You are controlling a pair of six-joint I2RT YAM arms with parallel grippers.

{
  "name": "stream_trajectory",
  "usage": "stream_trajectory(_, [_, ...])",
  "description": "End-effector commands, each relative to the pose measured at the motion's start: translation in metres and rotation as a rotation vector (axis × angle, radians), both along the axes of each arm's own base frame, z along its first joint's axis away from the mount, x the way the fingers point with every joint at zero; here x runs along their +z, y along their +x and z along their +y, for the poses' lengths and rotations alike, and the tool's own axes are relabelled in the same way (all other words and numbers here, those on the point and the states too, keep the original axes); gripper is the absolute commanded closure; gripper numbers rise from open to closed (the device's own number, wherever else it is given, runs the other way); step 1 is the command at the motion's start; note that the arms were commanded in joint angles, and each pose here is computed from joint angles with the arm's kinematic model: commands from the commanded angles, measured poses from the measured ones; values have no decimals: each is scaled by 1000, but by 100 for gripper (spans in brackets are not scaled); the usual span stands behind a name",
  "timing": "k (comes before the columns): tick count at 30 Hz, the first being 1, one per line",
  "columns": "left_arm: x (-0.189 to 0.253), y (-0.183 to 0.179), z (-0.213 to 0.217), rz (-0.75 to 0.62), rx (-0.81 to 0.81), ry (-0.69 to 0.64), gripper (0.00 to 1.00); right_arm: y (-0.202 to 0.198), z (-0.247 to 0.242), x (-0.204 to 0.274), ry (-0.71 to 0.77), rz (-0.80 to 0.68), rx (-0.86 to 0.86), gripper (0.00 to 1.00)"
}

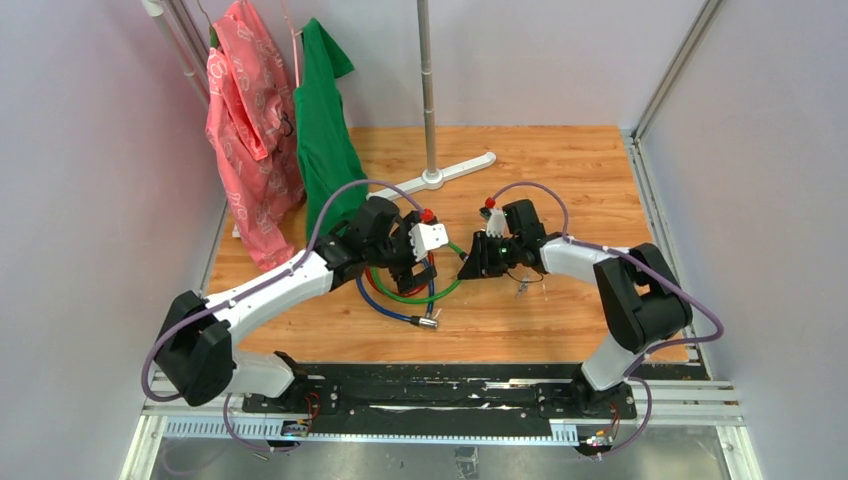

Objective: Lock with the key
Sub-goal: Place the lock at the center of the board.

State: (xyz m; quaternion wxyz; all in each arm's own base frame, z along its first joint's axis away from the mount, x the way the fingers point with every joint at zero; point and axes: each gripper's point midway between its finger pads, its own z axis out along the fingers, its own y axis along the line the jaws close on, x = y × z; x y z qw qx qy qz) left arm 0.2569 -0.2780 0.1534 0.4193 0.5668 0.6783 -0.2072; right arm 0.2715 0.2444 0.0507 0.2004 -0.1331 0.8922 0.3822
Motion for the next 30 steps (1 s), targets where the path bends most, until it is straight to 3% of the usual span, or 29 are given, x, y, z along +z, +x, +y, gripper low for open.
stream_trajectory(1, [-36, -5, 13, 74, 24, 83, 11, -28, -23, -37, -137, 243, -52, 98])
stream_trajectory(5, [-63, -21, 10, 116, -73, 97, 27, -35, -22, -46, -144, 327, -70, 94])
stream_trajectory(7, [-72, -32, 2, 141, -131, 75, 27, -36, -21, -49, -144, 354, -74, 91])
stream_trajectory(9, [-84, -44, -6, 150, -187, 82, 20, -34, -19, -48, -141, 362, -79, 87])
stream_trajectory(13, [-92, -34, -18, 122, -140, 69, 14, -31, -21, -44, -158, 360, -99, 65])
stream_trajectory(18, [-107, -24, -15, 127, -75, 101, 30, -35, -21, -41, -153, 380, -98, 56])
stream_trajectory(23, [-119, -24, -11, 159, -33, 114, 36, -41, -23, -39, -158, 390, -106, 29])
stream_trajectory(30, [-123, -19, -13, 154, -19, 113, 37, -57, -44, -34, -245, 387, -132, 27])
